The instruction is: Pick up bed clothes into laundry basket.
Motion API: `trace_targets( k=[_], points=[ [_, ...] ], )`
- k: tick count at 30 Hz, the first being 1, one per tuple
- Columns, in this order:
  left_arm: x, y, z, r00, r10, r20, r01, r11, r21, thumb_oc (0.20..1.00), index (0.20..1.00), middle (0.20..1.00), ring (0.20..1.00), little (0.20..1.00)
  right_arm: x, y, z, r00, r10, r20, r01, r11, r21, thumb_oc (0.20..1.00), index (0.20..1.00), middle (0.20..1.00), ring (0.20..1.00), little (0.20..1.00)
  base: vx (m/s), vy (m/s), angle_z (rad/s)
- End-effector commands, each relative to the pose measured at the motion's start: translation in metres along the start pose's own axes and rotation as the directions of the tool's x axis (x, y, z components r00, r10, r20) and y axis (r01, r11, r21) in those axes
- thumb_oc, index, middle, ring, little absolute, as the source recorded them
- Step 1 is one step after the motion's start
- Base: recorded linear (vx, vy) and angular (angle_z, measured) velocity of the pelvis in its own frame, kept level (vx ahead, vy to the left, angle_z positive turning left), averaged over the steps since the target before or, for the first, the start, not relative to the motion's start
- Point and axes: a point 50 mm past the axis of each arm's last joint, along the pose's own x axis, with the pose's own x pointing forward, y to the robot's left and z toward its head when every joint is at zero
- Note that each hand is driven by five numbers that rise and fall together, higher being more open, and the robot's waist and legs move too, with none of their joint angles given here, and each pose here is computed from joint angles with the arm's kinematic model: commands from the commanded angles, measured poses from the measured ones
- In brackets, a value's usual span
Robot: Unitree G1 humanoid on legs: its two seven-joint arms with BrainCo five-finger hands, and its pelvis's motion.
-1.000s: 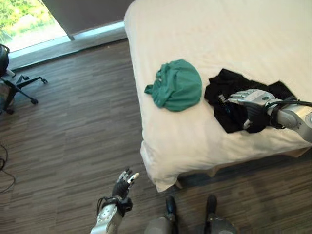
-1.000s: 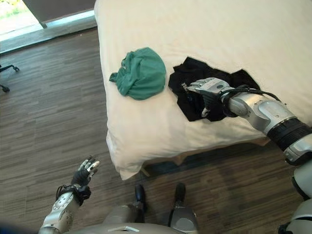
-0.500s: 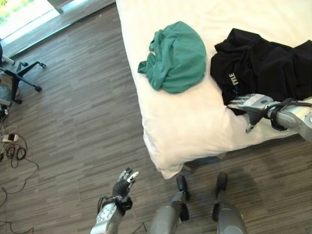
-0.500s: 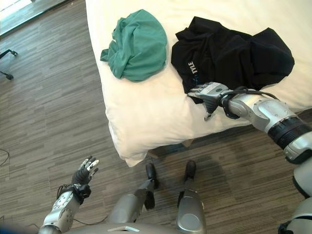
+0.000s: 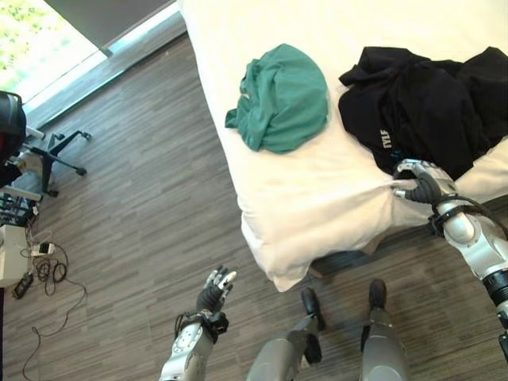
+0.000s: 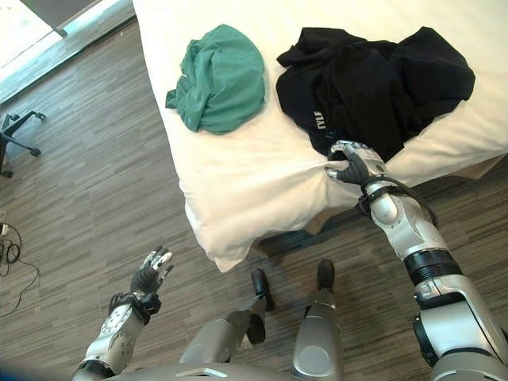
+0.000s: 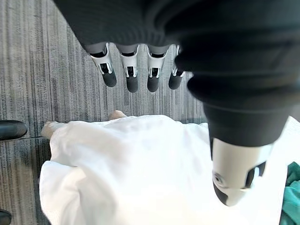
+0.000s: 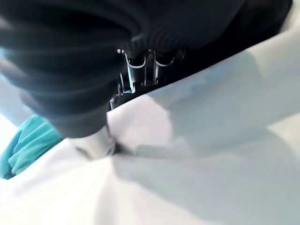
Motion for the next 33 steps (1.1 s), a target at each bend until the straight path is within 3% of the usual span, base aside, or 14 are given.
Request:
trace_targets(
  k=[1,5,11,13,14,15,16,18,22,23,24,25,26,33],
  points=[
    [0.004,-0.011,0.013,0.996,-0.031,0.085,0.034,0.999,-0.029,1.0,1.0,1.0,1.0,1.0,-0.173,0.076,-0.143,0.554,0.41,-0.725,-0.51,0.855,0.094,0.2,0.2,0.2,0.2,0.2,0.03,0.016,0.01],
    [0.001,-0.007,0.011,0.997,-0.022,0.08,0.024,0.999,-0.028,1.0,1.0,1.0,1.0,1.0,-0.183,0.077,-0.146,0.544,0.37,-0.753,-0.375,0.91,0.176,0.2,0.2,0.2,0.2,0.2,0.0,0.0,0.0],
    [-0.004,0.001,0.005,0.998,0.006,0.059,-0.004,0.999,-0.032,1.0,1.0,1.0,1.0,1.0,-0.161,0.07,-0.134,0.648,0.304,-0.699,-0.189,0.953,0.239,0.2,0.2,0.2,0.2,0.2,0.0,0.0,0.0],
    [-0.006,0.003,0.002,0.998,0.019,0.052,-0.017,0.999,-0.042,1.0,1.0,1.0,1.0,1.0,-0.151,0.065,-0.131,0.678,0.246,-0.693,-0.03,0.951,0.309,0.2,0.2,0.2,0.2,0.2,0.01,-0.005,0.02],
    [-0.007,0.006,0.002,0.998,0.03,0.05,-0.027,0.999,-0.047,1.0,1.0,1.0,1.0,1.0,-0.137,0.056,-0.124,0.723,0.187,-0.665,0.097,0.926,0.365,0.2,0.2,0.2,0.2,0.2,0.01,-0.008,0.05],
    [-0.007,0.006,0.002,0.998,0.03,0.05,-0.027,0.999,-0.047,1.0,1.0,1.0,1.0,1.0,-0.137,0.056,-0.124,0.723,0.187,-0.665,0.097,0.926,0.365,0.2,0.2,0.2,0.2,0.2,0.02,-0.015,0.04],
    [-0.008,0.008,0.0,0.998,0.037,0.043,-0.035,0.998,-0.049,1.0,1.0,1.0,1.0,1.0,-0.126,0.044,-0.117,0.762,0.113,-0.638,0.223,0.878,0.423,0.2,0.2,0.2,0.2,0.2,0.0,0.0,0.0],
    [-0.009,0.011,0.0,0.999,0.04,0.037,-0.039,0.998,-0.047,1.0,1.0,1.0,1.0,1.0,-0.115,0.025,-0.111,0.796,0.02,-0.605,0.329,0.825,0.46,0.2,0.2,0.2,0.2,0.2,0.02,-0.008,0.0],
    [-0.011,0.015,-0.003,0.999,0.048,0.02,-0.047,0.998,-0.045,1.0,1.0,1.0,1.0,1.0,-0.103,-0.008,-0.107,0.805,-0.117,-0.582,0.456,0.75,0.48,0.2,0.2,0.2,0.2,0.2,0.0,0.0,0.0],
    [-0.012,0.016,-0.007,0.999,0.05,0.003,-0.049,0.998,-0.045,1.0,1.0,1.0,1.0,1.0,-0.092,-0.034,-0.102,0.806,-0.218,-0.55,0.525,0.692,0.496,0.2,0.2,0.2,0.2,0.2,0.0,0.0,0.0],
    [-0.012,0.016,-0.006,0.999,0.049,0.004,-0.049,0.998,-0.045,1.0,1.0,1.0,1.0,1.0,-0.092,-0.034,-0.101,0.807,-0.219,-0.549,0.525,0.691,0.496,0.2,0.2,0.2,0.2,0.2,0.0,0.0,0.0],
    [-0.012,0.015,-0.009,0.999,0.048,-0.012,-0.048,0.998,-0.042,1.0,1.0,1.0,1.0,1.0,-0.081,-0.06,-0.094,0.797,-0.311,-0.518,0.584,0.617,0.528,0.2,0.2,0.2,0.2,0.2,0.0,0.0,0.0],
    [-0.011,0.015,-0.011,0.999,0.051,-0.02,-0.052,0.998,-0.041,1.0,1.0,1.0,1.0,1.0,-0.077,-0.067,-0.092,0.8,-0.331,-0.501,0.587,0.608,0.535,0.2,0.2,0.2,0.2,0.2,0.0,0.0,0.0],
    [-0.009,0.017,-0.016,0.997,0.055,-0.054,-0.056,0.998,-0.025,1.0,1.0,1.0,1.0,1.0,-0.054,-0.103,-0.071,0.848,-0.369,-0.38,0.527,0.662,0.532,0.2,0.2,0.2,0.2,0.2,0.0,-0.001,0.0]
  ],
)
